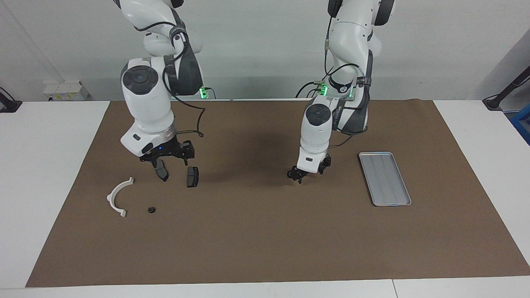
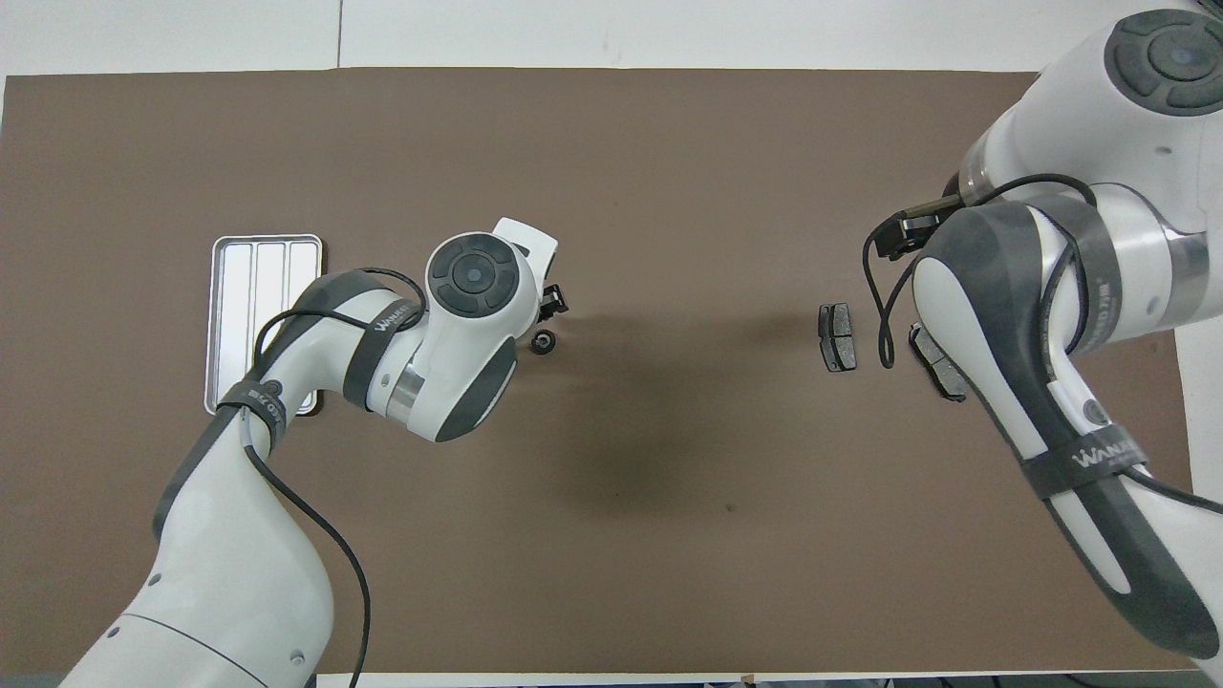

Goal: Place bearing gear from tray to pile
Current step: 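Release the ring at center while the right gripper reaches toward it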

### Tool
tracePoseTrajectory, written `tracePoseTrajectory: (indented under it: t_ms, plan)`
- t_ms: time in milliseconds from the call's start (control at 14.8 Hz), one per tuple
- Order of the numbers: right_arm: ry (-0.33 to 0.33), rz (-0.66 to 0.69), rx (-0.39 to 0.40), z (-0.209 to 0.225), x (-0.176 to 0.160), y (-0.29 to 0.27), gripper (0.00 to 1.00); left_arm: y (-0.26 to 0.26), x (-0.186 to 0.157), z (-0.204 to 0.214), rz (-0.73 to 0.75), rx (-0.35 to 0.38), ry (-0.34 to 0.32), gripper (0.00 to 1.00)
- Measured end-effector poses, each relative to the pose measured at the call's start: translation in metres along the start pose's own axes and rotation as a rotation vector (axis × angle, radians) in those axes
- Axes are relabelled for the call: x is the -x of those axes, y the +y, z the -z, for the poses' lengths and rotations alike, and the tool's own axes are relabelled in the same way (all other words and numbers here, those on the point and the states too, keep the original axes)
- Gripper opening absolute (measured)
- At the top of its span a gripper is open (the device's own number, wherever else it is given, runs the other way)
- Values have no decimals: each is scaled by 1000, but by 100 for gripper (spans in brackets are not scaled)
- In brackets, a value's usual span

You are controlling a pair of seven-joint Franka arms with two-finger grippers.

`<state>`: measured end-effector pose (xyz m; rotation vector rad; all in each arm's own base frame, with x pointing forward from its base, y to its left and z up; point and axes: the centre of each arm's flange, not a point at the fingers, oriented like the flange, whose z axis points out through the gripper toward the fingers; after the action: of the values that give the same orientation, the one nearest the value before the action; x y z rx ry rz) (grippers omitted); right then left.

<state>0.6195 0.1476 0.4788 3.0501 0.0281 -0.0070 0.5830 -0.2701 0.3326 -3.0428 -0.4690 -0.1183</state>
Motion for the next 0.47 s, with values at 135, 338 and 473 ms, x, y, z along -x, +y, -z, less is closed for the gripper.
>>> tracePoseTrajectory:
  t_ms: [135,338,473]
  plan:
    - [0,-100,-18,2,19,-73,100,-49,-38,22,-38,-22,11,100]
    - [31,-223,-54,-10,49,-175,100,-137,-87,52,-95,-65,41,100]
    - [40,-286,-79,-27,61,-221,100,-193,-112,60,-130,-74,43,100]
